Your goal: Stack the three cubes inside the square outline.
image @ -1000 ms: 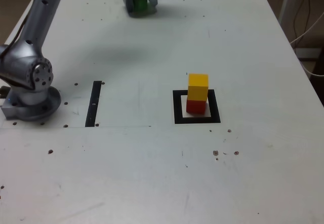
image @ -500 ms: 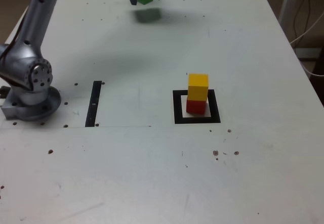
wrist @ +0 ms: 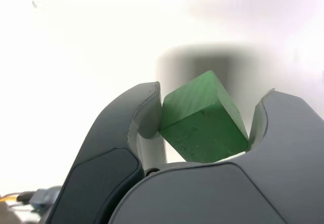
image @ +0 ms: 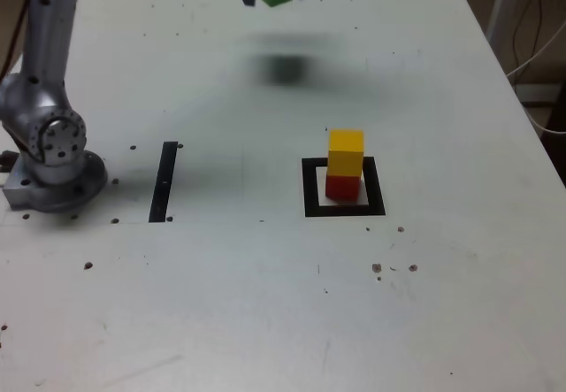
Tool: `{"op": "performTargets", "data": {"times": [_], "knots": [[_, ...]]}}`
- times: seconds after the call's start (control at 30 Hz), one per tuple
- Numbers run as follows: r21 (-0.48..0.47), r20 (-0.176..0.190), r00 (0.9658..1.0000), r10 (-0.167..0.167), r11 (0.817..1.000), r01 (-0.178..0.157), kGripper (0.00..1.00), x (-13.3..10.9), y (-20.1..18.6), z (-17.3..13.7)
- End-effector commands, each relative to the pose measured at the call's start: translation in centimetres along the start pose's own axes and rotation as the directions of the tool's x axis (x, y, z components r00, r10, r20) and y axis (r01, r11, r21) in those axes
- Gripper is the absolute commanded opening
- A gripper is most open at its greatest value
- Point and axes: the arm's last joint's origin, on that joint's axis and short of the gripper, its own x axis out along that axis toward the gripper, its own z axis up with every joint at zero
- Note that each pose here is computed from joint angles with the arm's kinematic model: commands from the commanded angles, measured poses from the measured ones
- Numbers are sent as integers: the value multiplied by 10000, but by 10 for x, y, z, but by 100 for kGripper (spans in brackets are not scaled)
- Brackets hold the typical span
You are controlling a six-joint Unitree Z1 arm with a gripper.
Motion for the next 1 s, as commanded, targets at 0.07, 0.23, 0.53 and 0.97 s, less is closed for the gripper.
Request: {"op": "performTargets", "data": {"times": [0.07, 0.23, 0.53, 0.97], "knots": [[781, 539, 9980, 325, 9963, -366, 37, -23, -48, -3], [1836, 725, 9969, 294, 9821, -423, 37, -31, -100, 3], [3359, 1117, 9937, 76, 9408, -449, 37, -43, -182, 25], [4207, 966, 9944, -432, 9072, -14, 35, -52, -232, 50]]}}
